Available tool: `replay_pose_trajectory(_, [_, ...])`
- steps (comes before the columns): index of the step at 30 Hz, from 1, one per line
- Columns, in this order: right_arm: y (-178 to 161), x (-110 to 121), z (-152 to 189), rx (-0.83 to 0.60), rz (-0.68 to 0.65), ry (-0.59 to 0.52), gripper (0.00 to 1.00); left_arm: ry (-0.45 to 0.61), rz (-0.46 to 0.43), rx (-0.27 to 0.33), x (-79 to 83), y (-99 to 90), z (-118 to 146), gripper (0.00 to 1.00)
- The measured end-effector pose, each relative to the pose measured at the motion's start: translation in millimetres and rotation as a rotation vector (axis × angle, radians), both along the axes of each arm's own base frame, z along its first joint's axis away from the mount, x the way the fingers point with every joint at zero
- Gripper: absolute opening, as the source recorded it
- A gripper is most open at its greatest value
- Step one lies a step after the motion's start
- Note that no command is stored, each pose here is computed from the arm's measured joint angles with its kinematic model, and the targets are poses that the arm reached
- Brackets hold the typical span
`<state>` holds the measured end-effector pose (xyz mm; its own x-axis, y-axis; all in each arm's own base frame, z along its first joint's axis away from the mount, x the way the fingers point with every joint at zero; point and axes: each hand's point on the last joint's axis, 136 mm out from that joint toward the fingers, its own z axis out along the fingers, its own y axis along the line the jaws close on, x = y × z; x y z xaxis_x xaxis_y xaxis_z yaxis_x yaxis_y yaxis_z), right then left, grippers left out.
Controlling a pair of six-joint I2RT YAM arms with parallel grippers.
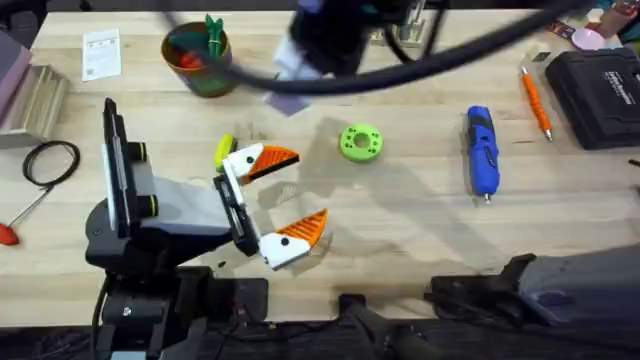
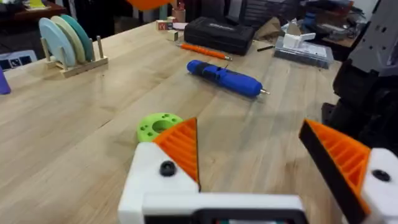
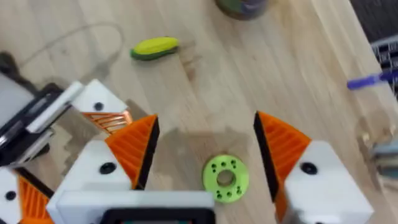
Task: Pick up the gripper from the table and insert it into the empty holder that is missing its gripper. Then pick up a screw, insert it into the mounting hole, and use the screwdriver to tighten it. Finally, clean up the table by picking up the vegetable and placing it into the bucket.
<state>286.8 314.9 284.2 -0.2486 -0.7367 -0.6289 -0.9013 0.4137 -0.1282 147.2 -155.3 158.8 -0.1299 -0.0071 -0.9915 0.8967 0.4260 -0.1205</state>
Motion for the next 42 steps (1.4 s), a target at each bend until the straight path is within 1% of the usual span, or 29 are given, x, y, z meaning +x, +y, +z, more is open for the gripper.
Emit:
replay_pose_trajectory(2, [-20, 6, -2, 0.040, -0.087, 0.010, 0.907, 0.000, 0.000, 0.000, 0.0, 0.0, 0, 0.985])
replay_pose_trajectory(5, [-60, 13, -12, 0.068, -0.240, 0.059, 0.908, 0.000, 0.000, 0.000, 0.0, 0.0, 0, 0.985])
replay_pose_trajectory(7, [-89, 14, -20, 0.062, -0.339, 0.107, 0.907, -0.001, 0.000, 0.000, 0.0, 0.0, 0, 0.985])
replay_pose_trajectory(10, [-121, 14, -26, 0.058, -0.452, 0.156, 0.908, -0.001, 0.000, 0.000, 0.0, 0.0, 0, 0.985])
replay_pose_trajectory(16, [-159, 21, -24, 0.107, -0.600, 0.164, 0.908, 0.000, 0.000, 0.000, 0.0, 0.0, 0, 0.985])
replay_pose_trajectory(23, [-212, 38, -51, 0.141, -0.831, 0.223, 0.907, -0.001, 0.000, 0.000, 0.0, 0.0, 0, 0.985])
replay_pose_trajectory(25, [-220, 43, -53, 0.158, -0.878, 0.234, 0.907, 0.000, 0.000, 0.000, 0.0, 0.0, 0, 0.985])
replay_pose_trajectory(28, [-222, 45, -54, 0.175, -0.909, 0.245, 0.908, 0.000, 0.000, 0.000, 0.0, 0.0, 0, 0.985])
replay_pose_trajectory(42, [-222, 46, -61, 0.173, -0.933, 0.276, 0.908, -0.001, 0.000, 0.000, 0.0, 0.0, 0, 0.985])
